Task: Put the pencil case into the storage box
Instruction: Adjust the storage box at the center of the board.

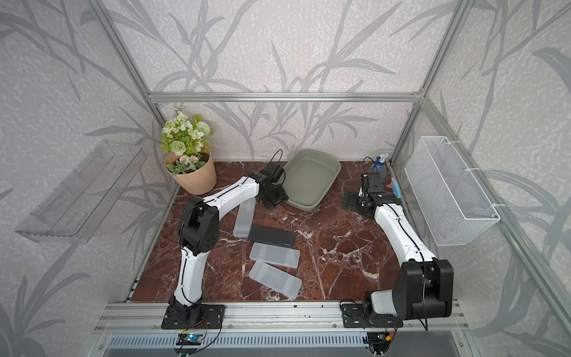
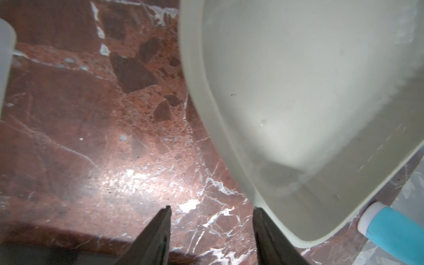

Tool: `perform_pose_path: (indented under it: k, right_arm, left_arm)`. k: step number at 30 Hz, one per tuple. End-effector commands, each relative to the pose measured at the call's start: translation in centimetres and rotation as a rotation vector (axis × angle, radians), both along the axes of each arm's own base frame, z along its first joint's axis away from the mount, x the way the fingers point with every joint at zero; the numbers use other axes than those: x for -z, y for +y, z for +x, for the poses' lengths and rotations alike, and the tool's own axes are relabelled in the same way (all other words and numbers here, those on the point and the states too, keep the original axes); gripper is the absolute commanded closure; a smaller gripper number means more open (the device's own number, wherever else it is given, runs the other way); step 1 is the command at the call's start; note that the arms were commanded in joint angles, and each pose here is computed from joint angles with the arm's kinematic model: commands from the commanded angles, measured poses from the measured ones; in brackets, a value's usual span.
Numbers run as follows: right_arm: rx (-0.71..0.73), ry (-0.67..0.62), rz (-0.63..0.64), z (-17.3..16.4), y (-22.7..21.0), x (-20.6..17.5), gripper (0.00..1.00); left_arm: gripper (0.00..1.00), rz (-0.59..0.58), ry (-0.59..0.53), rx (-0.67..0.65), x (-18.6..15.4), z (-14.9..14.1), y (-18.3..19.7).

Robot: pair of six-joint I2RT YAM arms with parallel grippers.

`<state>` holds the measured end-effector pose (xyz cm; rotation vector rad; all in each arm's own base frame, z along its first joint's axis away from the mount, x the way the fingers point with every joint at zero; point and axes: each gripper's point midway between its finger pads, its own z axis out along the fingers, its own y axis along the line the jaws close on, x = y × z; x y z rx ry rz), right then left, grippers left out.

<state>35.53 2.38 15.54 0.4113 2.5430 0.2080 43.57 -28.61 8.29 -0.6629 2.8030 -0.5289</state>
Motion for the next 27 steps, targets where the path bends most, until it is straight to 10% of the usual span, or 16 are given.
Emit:
perform_pose_path:
  k: [1,18,27]
  right_arm:
    - [-0.005,0.009,-0.005,-0.9,0.1,0.1,0.01]
    - [0.005,0.029,-0.022,-0.7,-0.2,0.9,0.01]
    - [0.025,0.058,-0.026,-0.6,-0.5,1.6,0.01]
  left_arm:
    - [0.4,-0.002,0.008,-0.036,-0.6,0.5,-1.3]
    - [0.44,0.016,0.045,-0.02,2.7,2.5,-3.4]
    - [0.92,0.023,0.01,0.034,2.0,4.4,-3.8]
